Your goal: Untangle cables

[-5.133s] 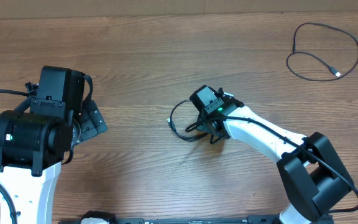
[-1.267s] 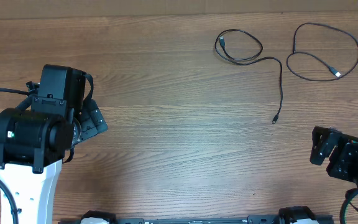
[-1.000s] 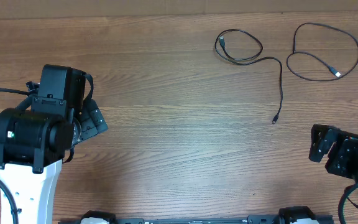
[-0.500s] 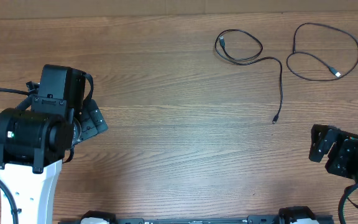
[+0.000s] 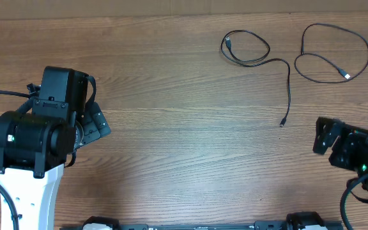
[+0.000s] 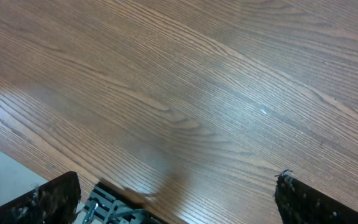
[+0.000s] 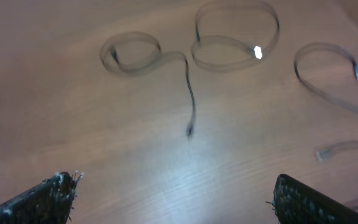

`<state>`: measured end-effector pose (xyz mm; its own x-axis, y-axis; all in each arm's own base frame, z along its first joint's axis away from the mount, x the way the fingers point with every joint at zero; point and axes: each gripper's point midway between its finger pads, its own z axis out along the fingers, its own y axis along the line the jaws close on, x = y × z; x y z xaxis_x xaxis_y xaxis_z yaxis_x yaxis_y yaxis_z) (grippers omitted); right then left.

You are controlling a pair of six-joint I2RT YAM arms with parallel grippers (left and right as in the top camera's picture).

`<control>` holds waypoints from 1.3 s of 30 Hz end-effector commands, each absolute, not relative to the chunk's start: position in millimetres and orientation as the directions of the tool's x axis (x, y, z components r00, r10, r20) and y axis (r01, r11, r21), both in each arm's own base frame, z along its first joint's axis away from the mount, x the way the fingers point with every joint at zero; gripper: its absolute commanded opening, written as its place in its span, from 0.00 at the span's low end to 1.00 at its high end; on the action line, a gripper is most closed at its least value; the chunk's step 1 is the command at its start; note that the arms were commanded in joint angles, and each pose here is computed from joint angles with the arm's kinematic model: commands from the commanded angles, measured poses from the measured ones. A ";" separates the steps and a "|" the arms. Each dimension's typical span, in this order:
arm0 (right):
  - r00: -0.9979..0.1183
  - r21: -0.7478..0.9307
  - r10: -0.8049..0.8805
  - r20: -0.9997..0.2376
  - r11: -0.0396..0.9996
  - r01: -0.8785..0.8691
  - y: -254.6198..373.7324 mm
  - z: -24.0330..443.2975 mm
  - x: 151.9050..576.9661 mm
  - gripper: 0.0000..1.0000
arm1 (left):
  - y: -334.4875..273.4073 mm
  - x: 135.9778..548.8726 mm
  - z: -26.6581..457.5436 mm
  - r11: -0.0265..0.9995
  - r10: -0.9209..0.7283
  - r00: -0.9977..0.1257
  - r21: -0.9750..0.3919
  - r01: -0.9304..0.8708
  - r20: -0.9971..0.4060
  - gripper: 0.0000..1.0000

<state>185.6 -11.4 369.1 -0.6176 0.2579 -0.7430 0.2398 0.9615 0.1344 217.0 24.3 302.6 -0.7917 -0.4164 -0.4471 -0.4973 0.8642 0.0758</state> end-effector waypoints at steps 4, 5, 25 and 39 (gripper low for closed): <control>-0.443 0.200 0.269 -0.856 0.960 0.195 -10.8 390.1 178.8 1.00 | 24.8 217.5 302.7 0.856 -0.433 -0.782 0.068 -0.512 -0.448 1.00; -0.414 0.210 0.271 -0.869 0.959 0.188 -10.9 392.0 177.5 1.00 | 24.8 217.5 302.7 0.856 -0.433 -0.782 0.068 -0.512 -0.448 0.99; 0.023 0.312 0.311 -0.950 0.948 0.063 -12.2 370.4 164.6 1.00 | 24.8 217.5 302.7 0.856 -0.433 -0.782 0.068 -0.513 -0.448 1.00; 0.259 0.339 0.333 -0.907 0.940 -0.020 -8.1 315.1 208.7 1.00 | 24.8 217.5 302.7 0.856 -0.433 -0.782 0.068 -0.512 -0.448 1.00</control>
<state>202.1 -9.8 331.7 0.2598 0.3353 -0.9056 -0.0152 0.9391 0.3433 217.3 24.3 302.6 -0.7914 -0.4163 -0.4476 -0.4975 0.8641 0.0759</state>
